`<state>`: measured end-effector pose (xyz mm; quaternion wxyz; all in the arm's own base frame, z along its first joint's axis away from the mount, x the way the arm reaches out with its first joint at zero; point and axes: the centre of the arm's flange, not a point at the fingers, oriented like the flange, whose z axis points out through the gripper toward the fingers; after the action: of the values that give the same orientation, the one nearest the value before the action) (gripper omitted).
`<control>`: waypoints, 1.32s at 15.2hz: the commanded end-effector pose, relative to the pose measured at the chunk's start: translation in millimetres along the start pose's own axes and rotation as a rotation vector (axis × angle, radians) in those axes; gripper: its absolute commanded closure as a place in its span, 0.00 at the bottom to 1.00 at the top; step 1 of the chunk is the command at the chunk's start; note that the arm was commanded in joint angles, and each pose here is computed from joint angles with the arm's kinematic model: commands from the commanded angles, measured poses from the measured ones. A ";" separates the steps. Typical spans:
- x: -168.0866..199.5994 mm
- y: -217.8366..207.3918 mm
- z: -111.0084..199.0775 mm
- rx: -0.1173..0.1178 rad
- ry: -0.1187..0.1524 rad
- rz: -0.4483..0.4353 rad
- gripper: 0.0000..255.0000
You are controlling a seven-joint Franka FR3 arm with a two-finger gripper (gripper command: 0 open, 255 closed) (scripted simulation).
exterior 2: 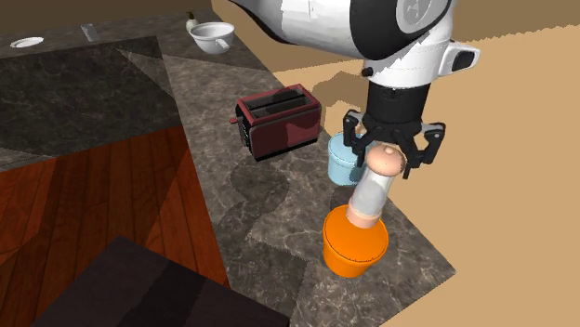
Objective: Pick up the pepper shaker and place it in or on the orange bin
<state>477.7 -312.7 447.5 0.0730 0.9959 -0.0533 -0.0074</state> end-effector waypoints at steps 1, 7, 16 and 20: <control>0.3 -1.2 10.2 0.000 0.001 0.000 1.00; 0.6 -5.8 41.5 0.000 0.001 0.000 1.00; 0.9 -12.8 88.5 0.000 0.001 0.000 1.00; 0.9 -14.1 97.6 0.000 0.001 0.000 1.00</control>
<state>478.4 -313.1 351.0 0.0737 0.9958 -0.0534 -0.0060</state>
